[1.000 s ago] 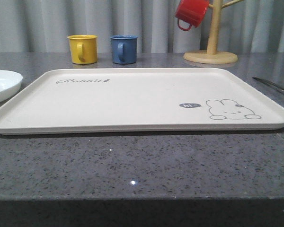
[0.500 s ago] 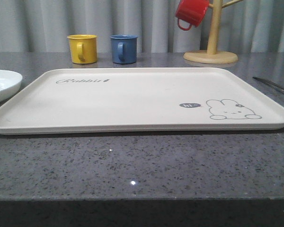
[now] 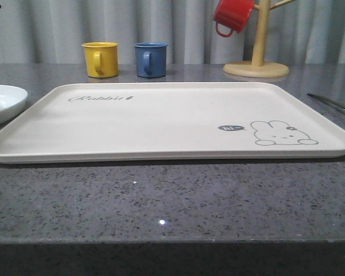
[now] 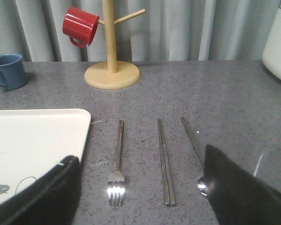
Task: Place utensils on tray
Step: 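Grasp the white plate with the left gripper and set it on the tray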
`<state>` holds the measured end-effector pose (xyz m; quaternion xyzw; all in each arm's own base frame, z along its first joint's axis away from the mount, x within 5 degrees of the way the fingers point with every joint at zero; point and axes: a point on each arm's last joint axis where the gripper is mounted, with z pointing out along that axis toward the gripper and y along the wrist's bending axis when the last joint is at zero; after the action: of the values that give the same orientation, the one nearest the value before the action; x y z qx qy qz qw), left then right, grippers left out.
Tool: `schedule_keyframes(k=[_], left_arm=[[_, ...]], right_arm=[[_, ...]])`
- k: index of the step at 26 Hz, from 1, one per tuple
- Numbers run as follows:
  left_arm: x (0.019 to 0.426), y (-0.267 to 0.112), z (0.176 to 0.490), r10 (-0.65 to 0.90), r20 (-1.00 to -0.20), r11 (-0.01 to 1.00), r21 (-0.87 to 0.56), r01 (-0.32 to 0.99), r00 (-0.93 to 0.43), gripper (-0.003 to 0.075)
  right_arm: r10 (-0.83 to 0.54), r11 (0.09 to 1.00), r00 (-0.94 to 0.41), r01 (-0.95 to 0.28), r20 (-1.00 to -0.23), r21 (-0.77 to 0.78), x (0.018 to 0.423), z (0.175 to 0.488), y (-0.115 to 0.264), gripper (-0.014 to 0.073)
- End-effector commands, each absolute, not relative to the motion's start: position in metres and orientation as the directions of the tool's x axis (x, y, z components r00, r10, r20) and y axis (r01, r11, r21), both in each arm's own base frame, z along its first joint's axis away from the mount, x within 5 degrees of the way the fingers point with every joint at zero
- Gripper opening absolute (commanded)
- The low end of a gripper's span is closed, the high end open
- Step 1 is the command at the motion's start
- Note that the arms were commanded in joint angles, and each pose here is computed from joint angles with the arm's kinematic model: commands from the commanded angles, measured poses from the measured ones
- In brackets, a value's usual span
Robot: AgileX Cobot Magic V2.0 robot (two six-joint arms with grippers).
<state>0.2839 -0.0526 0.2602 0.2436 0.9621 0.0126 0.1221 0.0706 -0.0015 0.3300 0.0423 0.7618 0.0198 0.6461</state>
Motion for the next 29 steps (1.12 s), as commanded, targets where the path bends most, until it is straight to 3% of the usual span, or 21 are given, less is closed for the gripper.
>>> schedule_keyframes(k=[1, 4, 5, 10, 17, 23, 29], left_arm=[[0.285, -0.055, 0.277, 0.479, -0.294, 0.877, 0.108, 0.469, -0.827, 0.0157], [0.285, -0.055, 0.277, 0.48, -0.295, 0.876, 0.11, 0.469, -0.826, -0.0004], [0.285, -0.055, 0.277, 0.482, -0.294, 0.875, 0.114, 0.47, -0.826, -0.0017], [0.286, -0.053, 0.291, 0.491, -0.326, 0.87, 0.15, 0.469, -0.808, -0.0018], [0.277, -0.073, 0.356, 0.549, -0.489, 0.831, 0.238, 0.502, -0.678, -0.0018], [0.267, -0.139, 0.385, 0.681, -0.545, 0.7, 0.288, 0.653, -0.49, -0.0018], [0.257, -0.21, 0.369, 0.782, -0.498, 0.551, 0.271, 0.79, -0.375, -0.0018]], right_arm=[[0.07, 0.997, -0.061, 0.042, -0.996, 0.067, 0.072, 0.348, -0.003, 0.0571], [0.07, 0.997, -0.061, 0.042, -0.996, 0.067, 0.072, 0.348, -0.003, 0.0571], [0.07, 0.997, -0.061, 0.042, -0.996, 0.067, 0.072, 0.348, -0.003, 0.0571], [0.07, 0.997, -0.061, 0.042, -0.996, 0.067, 0.072, 0.348, -0.003, 0.0571], [0.07, 0.997, -0.061, 0.042, -0.996, 0.067, 0.072, 0.348, -0.003, 0.0571], [0.07, 0.997, -0.061, 0.042, -0.996, 0.067, 0.072, 0.348, -0.003, 0.0571], [0.07, 0.997, -0.061, 0.042, -0.996, 0.067, 0.072, 0.348, -0.003, 0.0571]])
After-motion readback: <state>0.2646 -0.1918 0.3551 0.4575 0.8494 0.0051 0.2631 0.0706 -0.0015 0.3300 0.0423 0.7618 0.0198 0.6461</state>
